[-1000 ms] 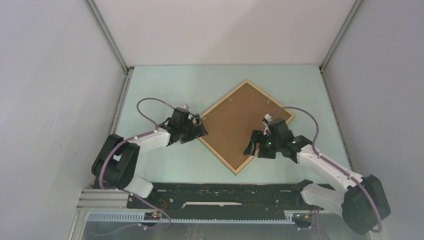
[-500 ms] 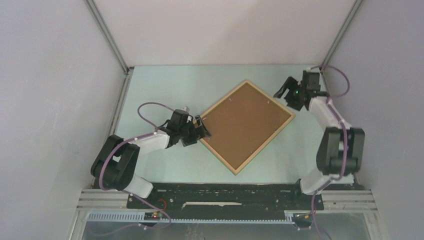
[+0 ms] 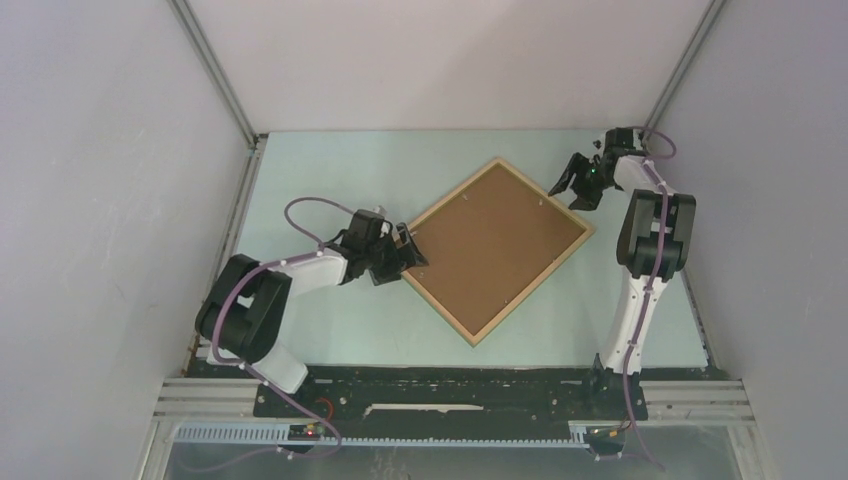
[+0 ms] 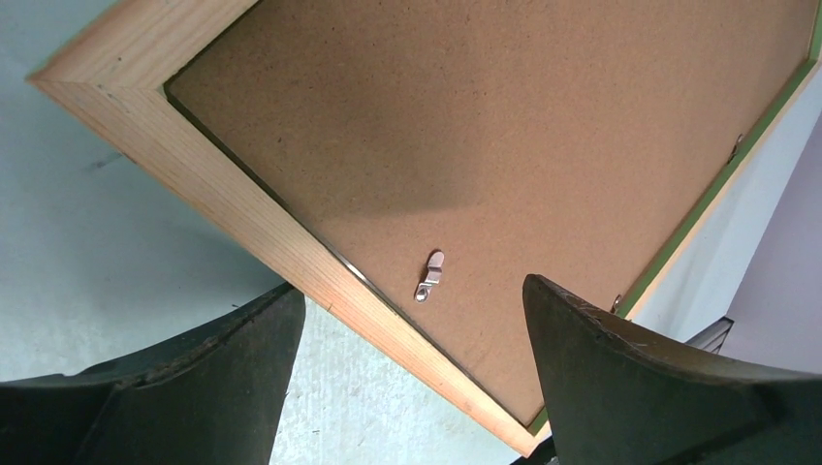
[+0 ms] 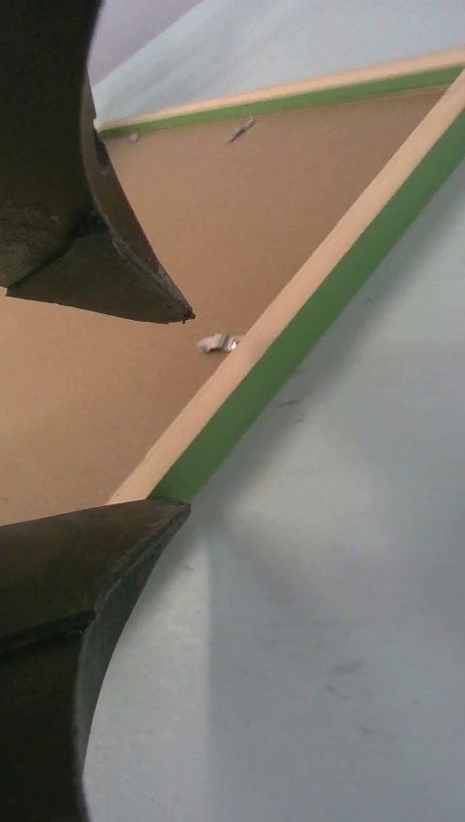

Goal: Put the photo into the frame
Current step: Install the photo frame at the center of the board.

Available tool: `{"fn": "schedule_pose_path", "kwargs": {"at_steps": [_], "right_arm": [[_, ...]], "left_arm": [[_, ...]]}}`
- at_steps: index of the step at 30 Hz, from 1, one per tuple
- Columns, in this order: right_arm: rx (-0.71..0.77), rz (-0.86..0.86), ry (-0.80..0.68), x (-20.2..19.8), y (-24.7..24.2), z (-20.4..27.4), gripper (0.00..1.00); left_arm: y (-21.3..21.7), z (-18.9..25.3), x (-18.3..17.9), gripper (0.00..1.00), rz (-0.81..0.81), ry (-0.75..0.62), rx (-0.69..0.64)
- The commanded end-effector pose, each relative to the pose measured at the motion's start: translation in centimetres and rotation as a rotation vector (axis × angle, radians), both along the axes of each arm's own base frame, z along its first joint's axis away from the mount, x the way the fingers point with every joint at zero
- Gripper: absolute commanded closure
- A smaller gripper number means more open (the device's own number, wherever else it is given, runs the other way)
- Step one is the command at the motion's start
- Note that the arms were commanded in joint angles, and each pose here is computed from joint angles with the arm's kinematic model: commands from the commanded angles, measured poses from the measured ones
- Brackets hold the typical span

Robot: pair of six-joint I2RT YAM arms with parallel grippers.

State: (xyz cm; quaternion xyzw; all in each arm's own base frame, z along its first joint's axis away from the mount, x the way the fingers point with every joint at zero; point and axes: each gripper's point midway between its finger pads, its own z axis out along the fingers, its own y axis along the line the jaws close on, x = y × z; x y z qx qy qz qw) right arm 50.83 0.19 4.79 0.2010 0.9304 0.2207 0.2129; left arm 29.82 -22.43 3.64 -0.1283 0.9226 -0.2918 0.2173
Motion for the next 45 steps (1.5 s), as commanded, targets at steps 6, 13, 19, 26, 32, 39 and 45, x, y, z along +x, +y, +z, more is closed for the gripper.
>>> {"fn": "schedule_pose_path", "kwargs": {"at_steps": [6, 13, 19, 26, 32, 39, 45], "right_arm": [[0.009, -0.007, 0.106, -7.0, 0.9, -0.7, 0.38], [-0.008, -0.127, 0.099, -12.2, 1.7, -1.6, 0.59], [-0.026, -0.175, 0.038, -13.0, 0.7, -0.9, 0.56], [0.002, -0.159, 0.016, -12.6, 1.0, -0.6, 0.56], [0.01, -0.147, 0.013, -12.7, 1.2, -0.5, 0.56], [0.016, -0.135, 0.008, -12.7, 1.4, -0.2, 0.56], [0.017, -0.133, 0.004, -12.7, 1.5, -0.2, 0.56]], "left_arm": [[-0.1, 0.1, 3.0, 0.06, -0.036, 0.008, 0.076], [2.1, 0.7, 6.5, 0.02, -0.067, 0.014, 0.319], [4.9, 2.7, 3.9, 0.0, -0.026, -0.05, 0.373], [4.5, 2.1, 3.0, 0.07, -0.055, -0.02, 0.38], [4.5, 1.0, 2.5, 0.2, -0.064, 0.02, 0.4], [4.8, -0.1, 3.1, 0.29, -0.037, 0.067, 0.447], [4.9, -0.5, 3.7, 0.32, -0.006, 0.061, 0.465]]}}
